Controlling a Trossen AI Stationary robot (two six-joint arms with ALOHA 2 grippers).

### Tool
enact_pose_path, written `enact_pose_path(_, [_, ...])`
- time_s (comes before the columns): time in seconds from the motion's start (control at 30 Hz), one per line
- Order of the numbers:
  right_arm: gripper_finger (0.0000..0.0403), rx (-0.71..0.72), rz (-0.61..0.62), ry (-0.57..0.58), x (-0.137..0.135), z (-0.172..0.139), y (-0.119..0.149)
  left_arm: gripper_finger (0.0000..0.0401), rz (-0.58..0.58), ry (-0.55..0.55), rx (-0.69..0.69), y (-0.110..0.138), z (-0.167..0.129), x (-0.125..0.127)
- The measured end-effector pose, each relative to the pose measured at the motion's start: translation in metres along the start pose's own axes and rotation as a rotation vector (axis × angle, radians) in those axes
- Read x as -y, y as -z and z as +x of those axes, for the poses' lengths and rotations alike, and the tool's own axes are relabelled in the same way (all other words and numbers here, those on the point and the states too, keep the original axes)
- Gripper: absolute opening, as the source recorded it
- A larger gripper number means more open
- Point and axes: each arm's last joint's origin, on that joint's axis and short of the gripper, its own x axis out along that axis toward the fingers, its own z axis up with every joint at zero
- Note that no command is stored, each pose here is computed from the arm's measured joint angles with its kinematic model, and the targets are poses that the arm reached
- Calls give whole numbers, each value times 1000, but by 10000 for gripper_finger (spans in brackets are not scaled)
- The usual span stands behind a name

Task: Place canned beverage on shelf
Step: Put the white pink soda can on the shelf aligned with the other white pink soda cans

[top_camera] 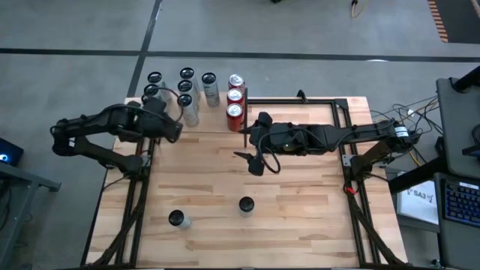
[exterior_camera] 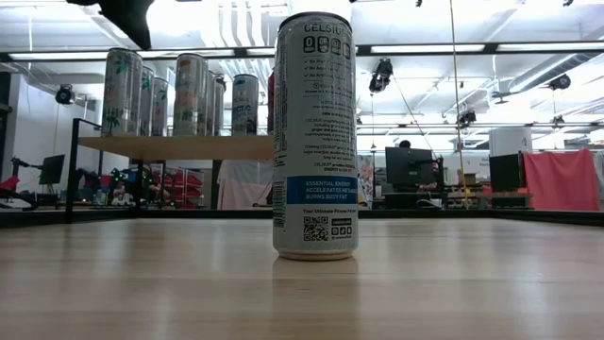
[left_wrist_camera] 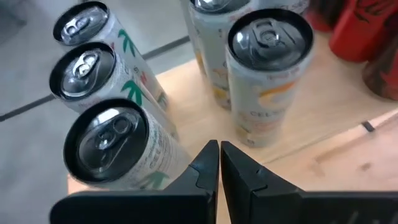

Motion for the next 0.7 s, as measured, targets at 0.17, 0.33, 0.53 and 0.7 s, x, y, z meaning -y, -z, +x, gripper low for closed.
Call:
enact_pose_path(0.17, [324, -1, -6, -3, -1, 0, 0, 0, 14, -45, -6, -2, 8, 8])
enact_pose_path(0.33, [324, -2, -9, -3, -1, 0, 0, 0, 28, -94, -8, -4, 17, 16])
enact_pose_path(0.53, [324, -11, -11, -3, -1, 0, 1, 0, 61, -133, -28, -7, 26, 21])
enact_pose_path(0.7, [324, -19, -11, -3, -1, 0, 2, 0, 54, -141, -30, -8, 27, 20])
